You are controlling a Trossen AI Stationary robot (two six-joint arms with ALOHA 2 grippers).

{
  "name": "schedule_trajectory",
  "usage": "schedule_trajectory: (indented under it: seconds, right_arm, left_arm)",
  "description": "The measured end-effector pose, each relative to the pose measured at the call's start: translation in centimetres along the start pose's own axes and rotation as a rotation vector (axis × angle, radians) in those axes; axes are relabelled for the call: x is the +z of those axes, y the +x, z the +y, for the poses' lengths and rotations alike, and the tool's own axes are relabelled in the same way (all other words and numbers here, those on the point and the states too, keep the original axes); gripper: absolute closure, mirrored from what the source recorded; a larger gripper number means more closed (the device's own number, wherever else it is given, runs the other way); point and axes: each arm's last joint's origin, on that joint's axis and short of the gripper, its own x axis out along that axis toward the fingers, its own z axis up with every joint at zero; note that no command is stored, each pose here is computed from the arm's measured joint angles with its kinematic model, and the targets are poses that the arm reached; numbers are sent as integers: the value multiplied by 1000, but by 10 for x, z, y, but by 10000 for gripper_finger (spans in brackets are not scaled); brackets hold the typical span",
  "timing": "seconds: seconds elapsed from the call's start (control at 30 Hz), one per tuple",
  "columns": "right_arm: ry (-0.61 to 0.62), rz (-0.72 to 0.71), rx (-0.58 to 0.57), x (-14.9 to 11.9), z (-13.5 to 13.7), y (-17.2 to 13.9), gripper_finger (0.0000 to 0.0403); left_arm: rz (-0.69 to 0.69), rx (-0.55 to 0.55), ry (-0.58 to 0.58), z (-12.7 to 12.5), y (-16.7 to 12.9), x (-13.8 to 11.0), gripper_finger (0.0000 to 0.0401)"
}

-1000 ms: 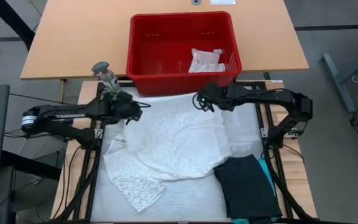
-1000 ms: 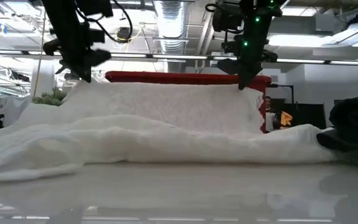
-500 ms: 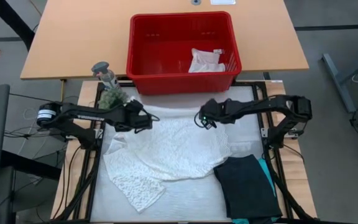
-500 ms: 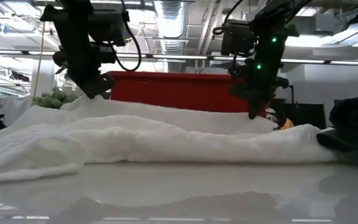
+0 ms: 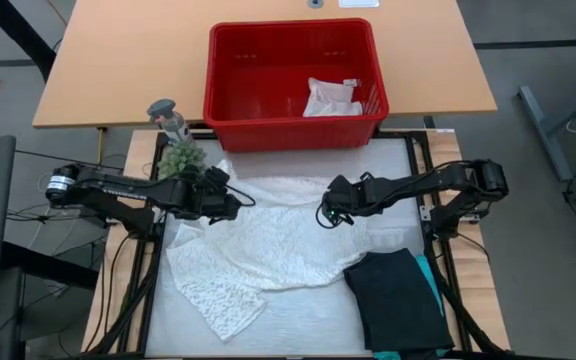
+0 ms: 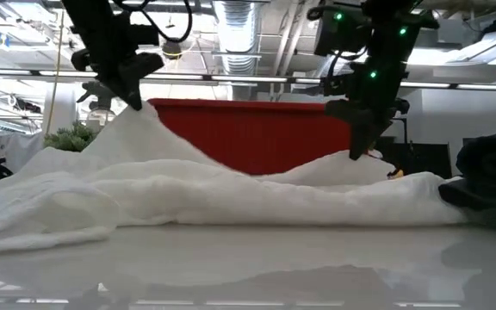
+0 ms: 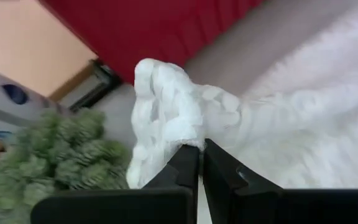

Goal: Fold Laundry from Bin
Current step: Fold the white t-shirt

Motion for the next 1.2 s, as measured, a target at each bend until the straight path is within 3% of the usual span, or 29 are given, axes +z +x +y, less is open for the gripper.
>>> schedule_trajectory:
  seconds: [0.23, 0.47, 0.63, 0.8, 0.97, 1.2]
  right_arm:
    - [-12, 19, 14, -3, 2, -1, 379]
    - [-18, 57, 51, -3, 2, 0, 360]
    - [-28, 110, 114, -4, 4, 0, 309]
    - [-69, 87, 177, -5, 6, -10, 256]
    - [-76, 11, 252, -3, -3, -35, 220]
    - [-75, -176, 378, 13, -15, -59, 192]
  left_arm:
    - [98, -48, 78, -15, 12, -29, 401]
    - [186, -145, 60, -24, 12, -46, 401]
    - [270, -262, 91, -29, 4, -41, 396]
    - [336, -375, 36, -33, -8, -27, 375]
    - [267, -480, 16, -29, -31, 0, 370]
    - [188, -575, 231, -26, -43, 12, 363]
